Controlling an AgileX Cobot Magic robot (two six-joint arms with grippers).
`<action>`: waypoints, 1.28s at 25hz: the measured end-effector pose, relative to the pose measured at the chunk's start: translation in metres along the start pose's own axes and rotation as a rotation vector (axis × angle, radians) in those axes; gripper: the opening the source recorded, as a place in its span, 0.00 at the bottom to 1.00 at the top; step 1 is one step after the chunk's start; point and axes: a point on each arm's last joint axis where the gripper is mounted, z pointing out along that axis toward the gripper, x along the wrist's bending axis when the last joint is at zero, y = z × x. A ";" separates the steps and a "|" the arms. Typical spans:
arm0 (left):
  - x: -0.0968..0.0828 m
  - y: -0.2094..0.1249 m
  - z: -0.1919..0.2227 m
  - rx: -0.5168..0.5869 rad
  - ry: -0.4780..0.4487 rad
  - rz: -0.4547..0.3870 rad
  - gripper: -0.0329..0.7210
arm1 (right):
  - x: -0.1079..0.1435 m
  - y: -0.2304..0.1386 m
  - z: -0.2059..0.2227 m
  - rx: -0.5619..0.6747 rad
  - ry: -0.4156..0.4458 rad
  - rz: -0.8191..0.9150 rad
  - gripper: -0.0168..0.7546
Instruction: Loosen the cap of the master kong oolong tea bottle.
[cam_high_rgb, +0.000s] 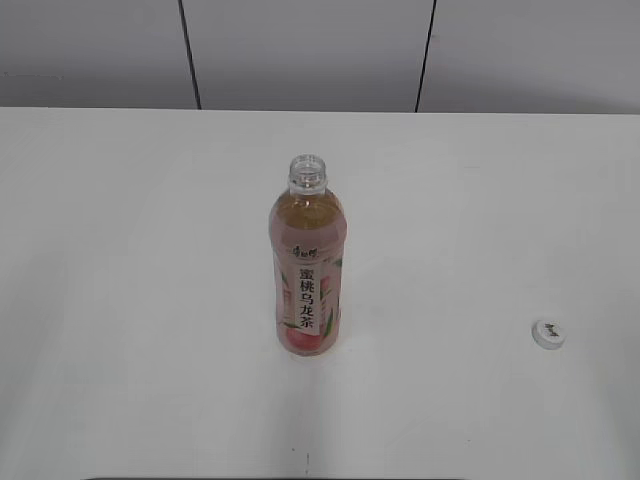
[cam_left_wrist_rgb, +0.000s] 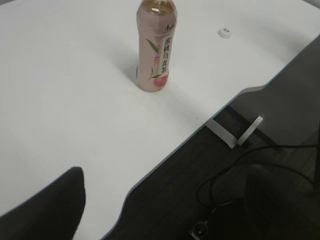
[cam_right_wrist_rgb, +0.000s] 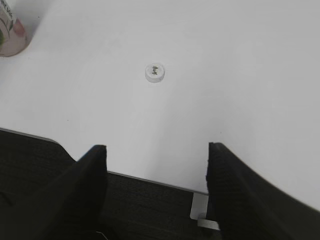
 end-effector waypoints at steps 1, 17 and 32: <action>0.000 -0.004 0.005 0.001 0.000 0.003 0.82 | 0.000 0.000 0.000 0.000 0.000 0.000 0.64; 0.000 -0.004 0.012 -0.037 0.001 0.028 0.82 | 0.000 0.000 0.000 -0.002 0.000 0.000 0.64; 0.007 -0.008 0.005 -0.076 0.312 -0.175 0.82 | 0.000 -0.006 -0.010 -0.071 -0.091 0.060 0.64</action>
